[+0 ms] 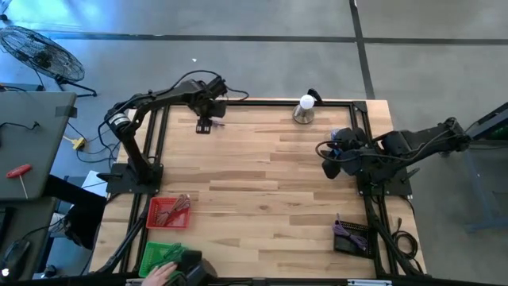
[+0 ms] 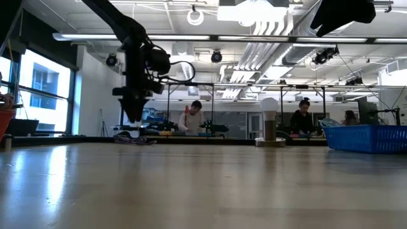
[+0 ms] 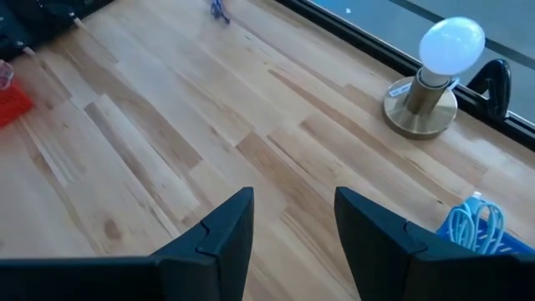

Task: Pick & Place USB Port
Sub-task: Put the purple charger cable into the black bin

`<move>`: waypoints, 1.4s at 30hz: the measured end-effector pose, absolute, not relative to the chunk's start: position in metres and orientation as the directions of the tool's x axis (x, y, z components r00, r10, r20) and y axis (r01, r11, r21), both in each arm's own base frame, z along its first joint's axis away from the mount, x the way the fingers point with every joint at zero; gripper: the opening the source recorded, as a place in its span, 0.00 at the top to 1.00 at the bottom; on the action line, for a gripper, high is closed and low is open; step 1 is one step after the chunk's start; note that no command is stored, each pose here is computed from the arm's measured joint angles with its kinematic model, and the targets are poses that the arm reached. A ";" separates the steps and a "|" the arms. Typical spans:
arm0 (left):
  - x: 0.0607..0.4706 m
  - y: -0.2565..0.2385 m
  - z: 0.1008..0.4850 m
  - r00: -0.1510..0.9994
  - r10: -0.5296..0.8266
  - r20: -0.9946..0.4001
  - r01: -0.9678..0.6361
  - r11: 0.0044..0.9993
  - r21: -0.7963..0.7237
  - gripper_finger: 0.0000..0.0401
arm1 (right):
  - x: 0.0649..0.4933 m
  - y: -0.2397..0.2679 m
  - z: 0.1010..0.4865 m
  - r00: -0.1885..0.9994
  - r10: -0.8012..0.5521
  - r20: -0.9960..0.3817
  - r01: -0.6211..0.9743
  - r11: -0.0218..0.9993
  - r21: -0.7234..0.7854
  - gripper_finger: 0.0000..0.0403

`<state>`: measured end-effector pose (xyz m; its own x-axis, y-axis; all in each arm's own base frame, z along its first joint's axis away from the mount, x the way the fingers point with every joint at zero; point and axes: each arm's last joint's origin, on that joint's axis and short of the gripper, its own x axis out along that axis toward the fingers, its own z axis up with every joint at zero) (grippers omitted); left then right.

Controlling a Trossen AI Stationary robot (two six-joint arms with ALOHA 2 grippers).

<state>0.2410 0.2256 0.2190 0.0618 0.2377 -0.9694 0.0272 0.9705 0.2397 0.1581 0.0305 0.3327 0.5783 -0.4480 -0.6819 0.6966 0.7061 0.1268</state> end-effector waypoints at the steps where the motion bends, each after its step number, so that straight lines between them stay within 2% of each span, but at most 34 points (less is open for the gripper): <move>1: 0.242 0.226 0.219 0.081 0.238 -0.968 0.025 0.970 0.240 0.50 | 0.158 0.031 0.333 0.580 -0.448 -0.681 0.696 0.706 0.128 0.60; 7: 0.249 0.230 0.212 0.137 0.206 -0.969 0.020 0.977 0.211 0.50 | 0.163 0.032 0.330 0.572 -0.447 -0.688 0.696 0.708 0.119 0.60; 16: 0.250 0.236 0.185 0.023 0.162 -0.986 -0.027 0.986 0.162 0.50 | 0.178 0.037 0.319 0.525 -0.438 -0.730 0.690 0.721 0.063 0.60; 23: 0.253 0.241 0.168 -0.024 0.169 -0.985 -0.017 0.985 0.170 0.50 | 0.188 0.041 0.310 0.488 -0.436 -0.756 0.687 0.727 0.025 0.60; 30: 0.255 0.245 0.162 -0.019 0.186 -0.982 -0.031 0.982 0.187 0.51 | 0.194 0.043 0.305 0.466 -0.439 -0.768 0.686 0.728 -0.001 0.60; 32: 0.256 0.246 0.163 -0.025 0.209 -0.978 -0.032 0.977 0.210 0.54 | 0.195 0.043 0.304 0.463 -0.441 -0.769 0.686 0.728 -0.004 0.60; 34: 0.256 0.248 0.163 -0.023 0.228 -0.973 -0.035 0.973 0.229 0.62 | 0.195 0.043 0.304 0.463 -0.440 -0.769 0.680 0.733 -0.010 0.60; 39: 0.257 0.249 0.163 -0.020 0.240 -0.971 -0.041 0.970 0.241 0.94 | 0.196 0.043 0.305 0.471 -0.440 -0.764 0.676 0.737 -0.008 0.60; 42: 0.257 0.248 0.163 -0.011 0.232 -0.973 -0.100 0.968 0.232 0.96 | 0.197 0.044 0.305 0.482 -0.437 -0.760 0.672 0.741 0.000 0.60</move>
<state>0.2573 0.2484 0.1630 -0.0115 0.2318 -0.9727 -0.1004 0.9676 0.2318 0.1971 0.0437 0.3052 0.4820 -0.4365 -0.7597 0.6717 0.7408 0.0005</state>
